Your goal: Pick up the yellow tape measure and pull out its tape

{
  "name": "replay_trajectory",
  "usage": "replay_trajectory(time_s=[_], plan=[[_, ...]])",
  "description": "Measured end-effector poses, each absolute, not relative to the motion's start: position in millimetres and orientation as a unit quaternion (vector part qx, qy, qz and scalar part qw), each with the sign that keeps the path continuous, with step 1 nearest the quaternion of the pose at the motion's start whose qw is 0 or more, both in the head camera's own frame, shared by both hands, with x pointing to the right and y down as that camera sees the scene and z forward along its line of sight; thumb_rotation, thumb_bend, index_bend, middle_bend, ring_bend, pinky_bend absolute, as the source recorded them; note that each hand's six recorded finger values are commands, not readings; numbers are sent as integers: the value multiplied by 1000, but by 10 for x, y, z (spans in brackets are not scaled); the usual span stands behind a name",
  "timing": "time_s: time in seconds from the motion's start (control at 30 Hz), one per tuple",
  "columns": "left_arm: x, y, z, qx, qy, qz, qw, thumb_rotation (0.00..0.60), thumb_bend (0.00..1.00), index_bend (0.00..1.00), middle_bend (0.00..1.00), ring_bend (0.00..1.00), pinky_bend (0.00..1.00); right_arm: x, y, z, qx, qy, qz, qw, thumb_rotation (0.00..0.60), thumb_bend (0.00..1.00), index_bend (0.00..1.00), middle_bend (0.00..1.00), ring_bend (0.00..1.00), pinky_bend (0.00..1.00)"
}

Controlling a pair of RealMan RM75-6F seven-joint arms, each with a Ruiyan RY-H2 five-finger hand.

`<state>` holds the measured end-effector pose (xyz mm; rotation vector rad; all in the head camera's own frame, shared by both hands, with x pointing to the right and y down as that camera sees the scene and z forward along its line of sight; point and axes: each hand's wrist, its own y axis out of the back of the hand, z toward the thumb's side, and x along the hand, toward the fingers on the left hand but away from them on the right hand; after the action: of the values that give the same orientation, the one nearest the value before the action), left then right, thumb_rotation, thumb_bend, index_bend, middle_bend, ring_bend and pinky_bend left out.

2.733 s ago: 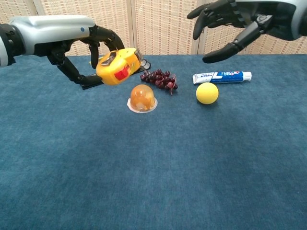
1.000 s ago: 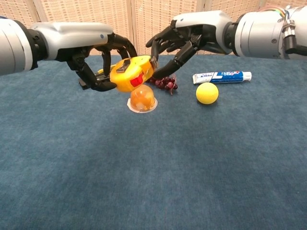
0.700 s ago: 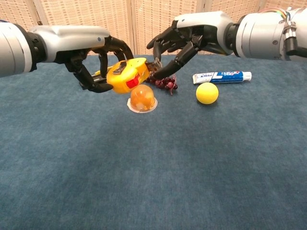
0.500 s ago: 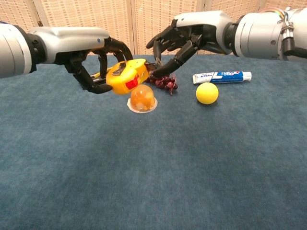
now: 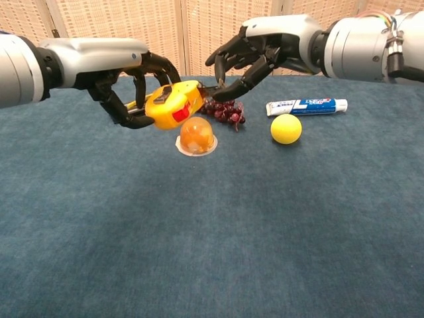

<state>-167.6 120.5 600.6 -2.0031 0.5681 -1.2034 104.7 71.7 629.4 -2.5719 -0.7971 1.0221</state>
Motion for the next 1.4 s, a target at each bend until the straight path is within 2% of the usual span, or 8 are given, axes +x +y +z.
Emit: replay_trajectory(time_s=[0.2, 0.37, 0.77, 1.4], plan=[[-1708, 1201, 6017, -776, 222, -469, 359, 600, 432, 531, 508, 451, 134, 1030, 713, 6306, -885, -275, 353, 132, 600, 394, 580, 162, 150, 0], [-1743, 1189, 6034, -776, 226, -471, 354, 600, 432, 531, 508, 451, 134, 1034, 702, 6317, -883, -278, 355, 133, 600, 449, 580, 170, 155, 0], [-1930, 1176, 6168, -762, 223, -490, 360, 600, 432, 531, 508, 453, 137, 1158, 695, 6218, -881, -283, 355, 131, 600, 455, 589, 179, 159, 0], [-2394, 1202, 6551, -742, 185, -526, 371, 600, 431, 529, 508, 452, 129, 2154, 825, 5698, -863, -306, 377, 139, 600, 454, 599, 182, 160, 0]])
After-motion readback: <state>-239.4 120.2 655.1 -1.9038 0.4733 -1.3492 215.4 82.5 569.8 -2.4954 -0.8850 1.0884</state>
